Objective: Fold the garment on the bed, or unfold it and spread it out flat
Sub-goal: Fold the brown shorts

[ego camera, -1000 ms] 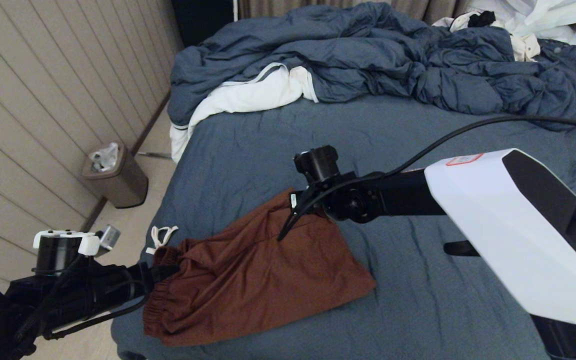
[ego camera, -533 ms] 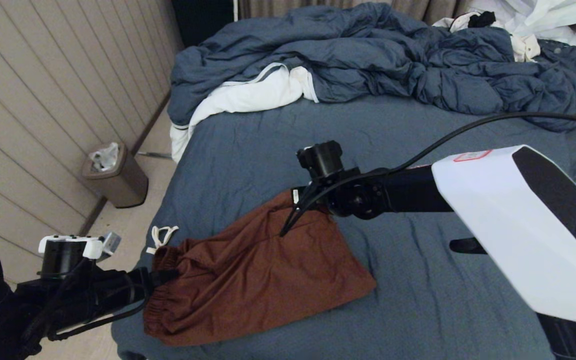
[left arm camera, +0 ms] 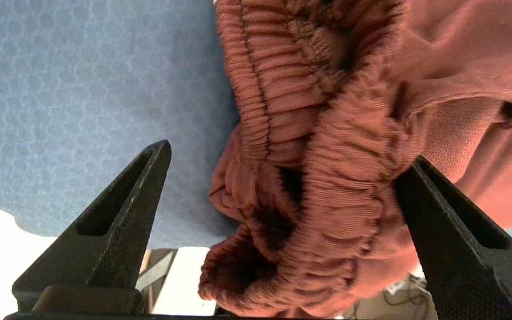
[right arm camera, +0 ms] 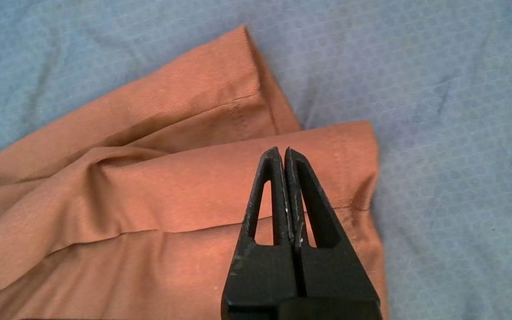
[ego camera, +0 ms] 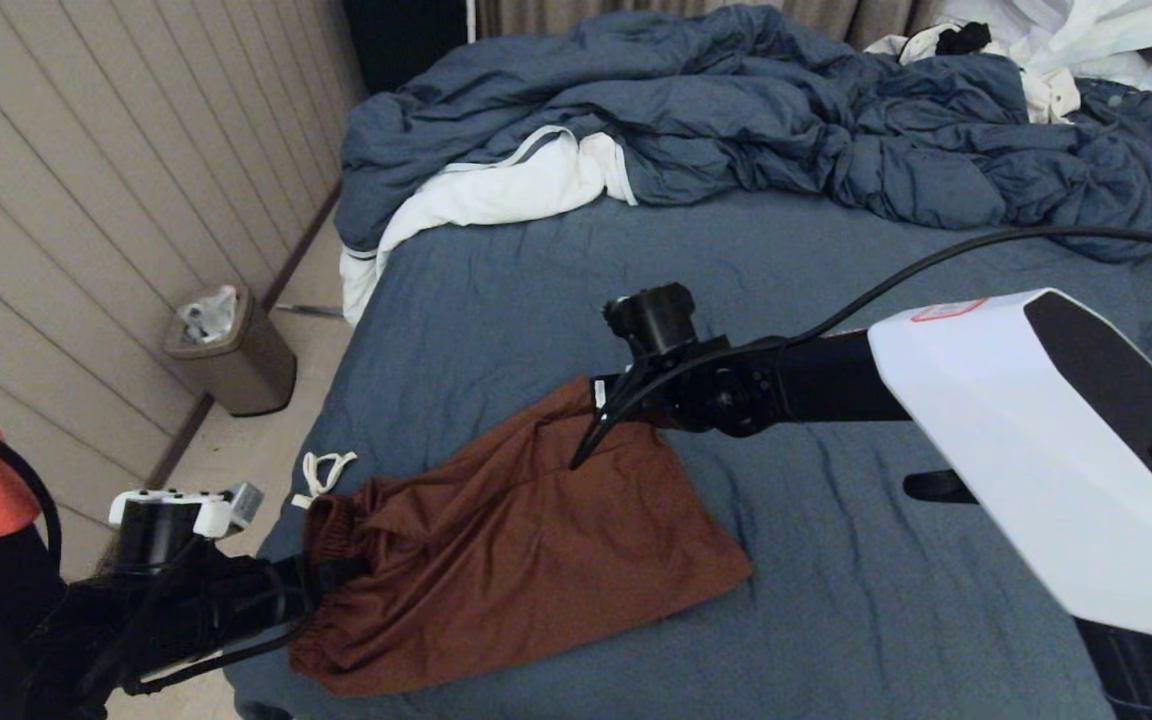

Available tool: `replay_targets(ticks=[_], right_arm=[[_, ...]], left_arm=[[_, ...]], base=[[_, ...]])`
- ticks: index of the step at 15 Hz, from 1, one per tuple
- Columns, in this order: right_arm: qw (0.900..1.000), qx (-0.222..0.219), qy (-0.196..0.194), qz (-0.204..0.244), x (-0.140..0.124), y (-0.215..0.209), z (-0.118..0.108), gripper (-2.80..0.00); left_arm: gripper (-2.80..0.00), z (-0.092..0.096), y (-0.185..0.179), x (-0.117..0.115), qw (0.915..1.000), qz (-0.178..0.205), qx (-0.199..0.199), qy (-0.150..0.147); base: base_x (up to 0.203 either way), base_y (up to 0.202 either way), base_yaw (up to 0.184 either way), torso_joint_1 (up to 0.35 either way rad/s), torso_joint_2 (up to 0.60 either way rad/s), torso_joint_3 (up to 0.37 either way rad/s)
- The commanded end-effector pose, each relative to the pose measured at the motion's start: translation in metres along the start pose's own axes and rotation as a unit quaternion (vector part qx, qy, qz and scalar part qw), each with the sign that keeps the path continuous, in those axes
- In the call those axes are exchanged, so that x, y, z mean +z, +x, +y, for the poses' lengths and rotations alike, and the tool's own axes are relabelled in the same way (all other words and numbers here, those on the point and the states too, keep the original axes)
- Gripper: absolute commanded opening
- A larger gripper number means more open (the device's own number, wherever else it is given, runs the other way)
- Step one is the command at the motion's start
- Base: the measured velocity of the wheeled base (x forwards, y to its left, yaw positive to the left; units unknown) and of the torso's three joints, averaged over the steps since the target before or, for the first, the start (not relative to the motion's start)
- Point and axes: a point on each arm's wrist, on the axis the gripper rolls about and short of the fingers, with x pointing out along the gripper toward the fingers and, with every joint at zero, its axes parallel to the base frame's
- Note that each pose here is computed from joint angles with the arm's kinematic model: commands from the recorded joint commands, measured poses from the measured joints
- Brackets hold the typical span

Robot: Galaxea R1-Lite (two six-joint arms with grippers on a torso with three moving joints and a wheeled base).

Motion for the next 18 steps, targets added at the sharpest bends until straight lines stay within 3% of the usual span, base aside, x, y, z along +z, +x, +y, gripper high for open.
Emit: replay_targets(ticks=[1, 6, 11, 15, 18], right_arm=[[1.0, -0.001, 0.0, 0.003, -0.002, 0.001, -0.001, -2.8], [1.0, -0.004, 0.0, 0.005, 0.0, -0.006, -0.005, -2.8], [0.999, -0.02, 0.007, 0.029, -0.003, -0.018, -0.036, -2.8], [0.999, -0.02, 0.006, 0.04, -0.009, -0.02, -0.039, -2.8], [0.999, -0.019, 0.007, 0.035, -0.006, -0.023, -0.038, -2.8]], left_arm=[[0.0, -0.001, 0.009, -0.01, 0.9998, 0.02, 0.005, 0.003], [0.0, -0.005, 0.007, -0.006, 1.0, 0.007, -0.002, 0.006], [0.0, -0.011, -0.016, 0.021, 0.9977, -0.066, -0.016, 0.007], [0.0, -0.019, -0.032, 0.037, 0.9923, -0.123, -0.006, 0.012], [0.0, -0.004, -0.04, 0.052, 0.988, -0.153, 0.017, -0.004]], base=[[0.0, 0.0, 0.0, 0.0, 0.0, 0.0], [0.0, 0.0, 0.0, 0.0, 0.0, 0.0], [0.0, 0.0, 0.0, 0.0, 0.0, 0.0], [0.0, 0.0, 0.0, 0.0, 0.0, 0.0], [0.0, 0.0, 0.0, 0.0, 0.0, 0.0]])
